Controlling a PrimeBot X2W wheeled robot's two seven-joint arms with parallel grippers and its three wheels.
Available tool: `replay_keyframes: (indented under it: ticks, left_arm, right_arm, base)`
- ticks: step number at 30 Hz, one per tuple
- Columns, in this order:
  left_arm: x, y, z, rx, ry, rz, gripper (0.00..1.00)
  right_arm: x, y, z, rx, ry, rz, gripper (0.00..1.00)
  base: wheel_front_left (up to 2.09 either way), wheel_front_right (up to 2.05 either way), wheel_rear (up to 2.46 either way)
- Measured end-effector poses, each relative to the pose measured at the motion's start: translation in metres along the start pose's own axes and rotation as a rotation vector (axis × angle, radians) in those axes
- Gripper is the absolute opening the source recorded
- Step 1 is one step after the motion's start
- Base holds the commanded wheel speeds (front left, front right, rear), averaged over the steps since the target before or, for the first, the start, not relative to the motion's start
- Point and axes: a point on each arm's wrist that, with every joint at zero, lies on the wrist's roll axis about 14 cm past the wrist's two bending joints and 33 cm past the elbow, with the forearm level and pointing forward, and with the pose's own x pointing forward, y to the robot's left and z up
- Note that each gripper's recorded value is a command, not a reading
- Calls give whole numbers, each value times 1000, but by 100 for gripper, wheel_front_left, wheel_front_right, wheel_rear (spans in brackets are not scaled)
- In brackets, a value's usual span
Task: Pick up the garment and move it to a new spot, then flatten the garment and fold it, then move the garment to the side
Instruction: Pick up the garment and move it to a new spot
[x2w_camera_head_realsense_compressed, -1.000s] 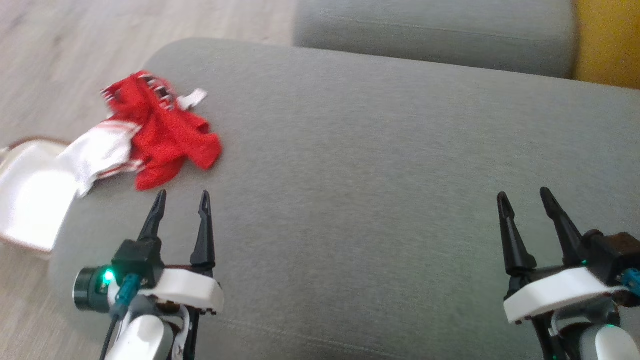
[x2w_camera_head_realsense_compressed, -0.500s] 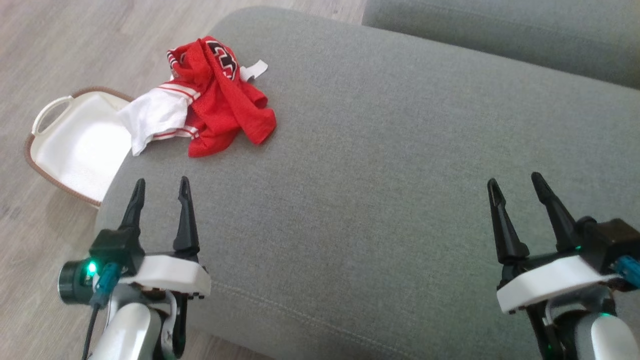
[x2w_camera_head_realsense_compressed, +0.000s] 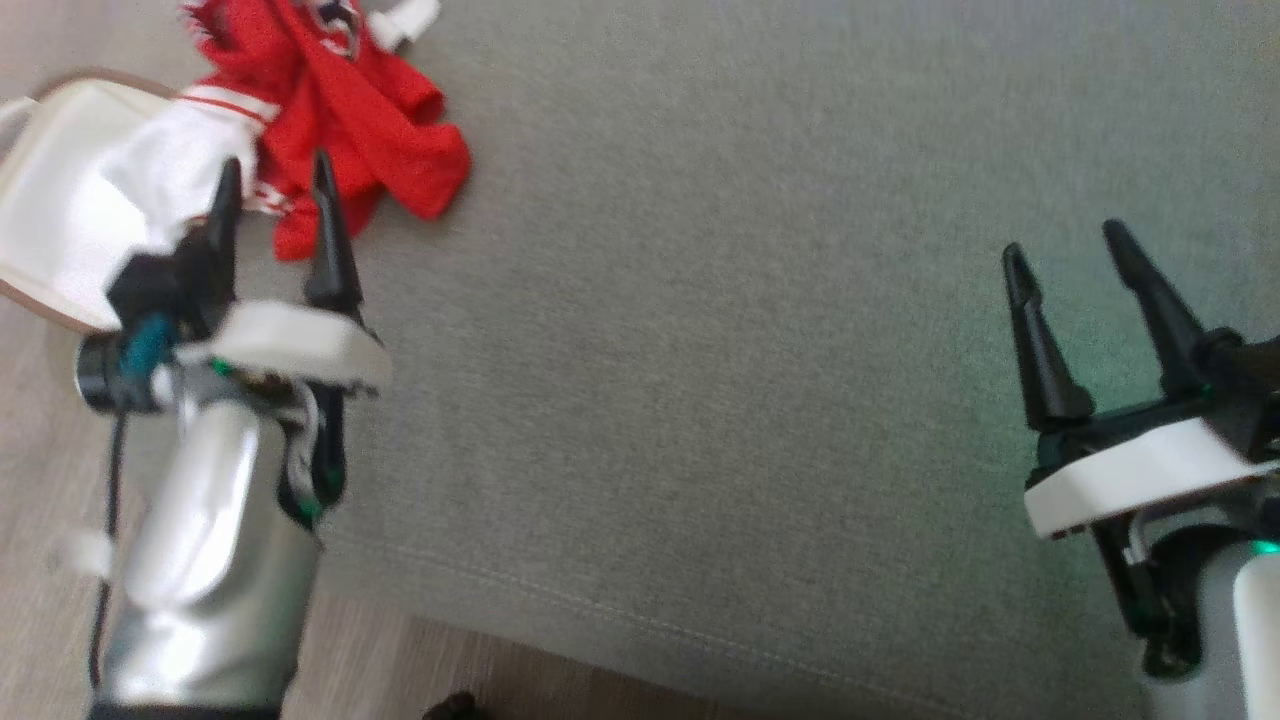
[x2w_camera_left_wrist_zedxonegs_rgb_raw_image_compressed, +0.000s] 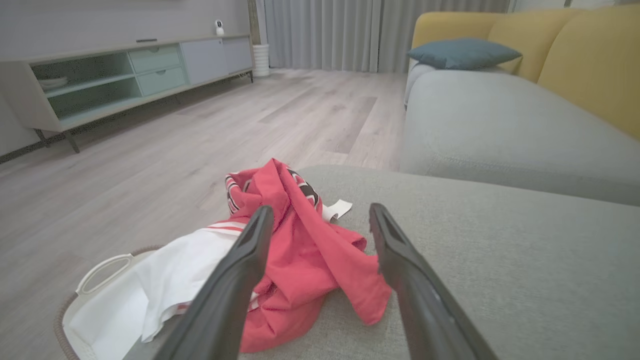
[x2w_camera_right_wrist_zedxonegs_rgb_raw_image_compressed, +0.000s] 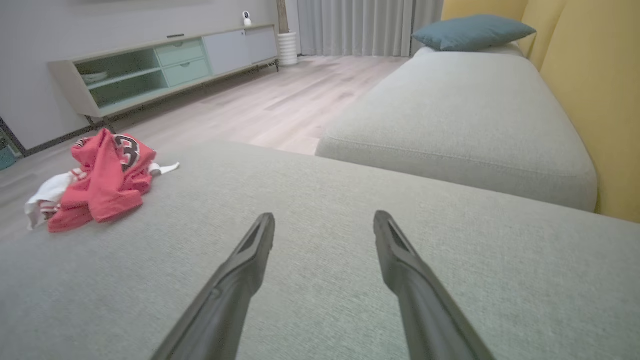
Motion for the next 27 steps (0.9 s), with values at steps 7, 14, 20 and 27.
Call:
replay_keyframes:
  ticks: [7, 14, 20, 27]
  left_arm:
    - [61, -13, -64, 15, 229, -33, 100]
    - [76, -12, -131, 4, 543, -26, 100]
    - [89, -15, -136, -13, 604, -44, 0]
    - [100, -3, -99, 15, 414, -9, 0]
  right_arm:
    - [11, -35, -33, 3, 75, -52, 100]
    - [10, -55, -52, 8, 118, -94, 100]
    - [5, -64, -56, 9, 129, -120, 100]
    - [-3, -62, -38, 6, 72, -136, 100]
  base:
    - [0, 0, 0]
    - [0, 0, 0]
    - [0, 0, 0]
    - [0, 0, 0]
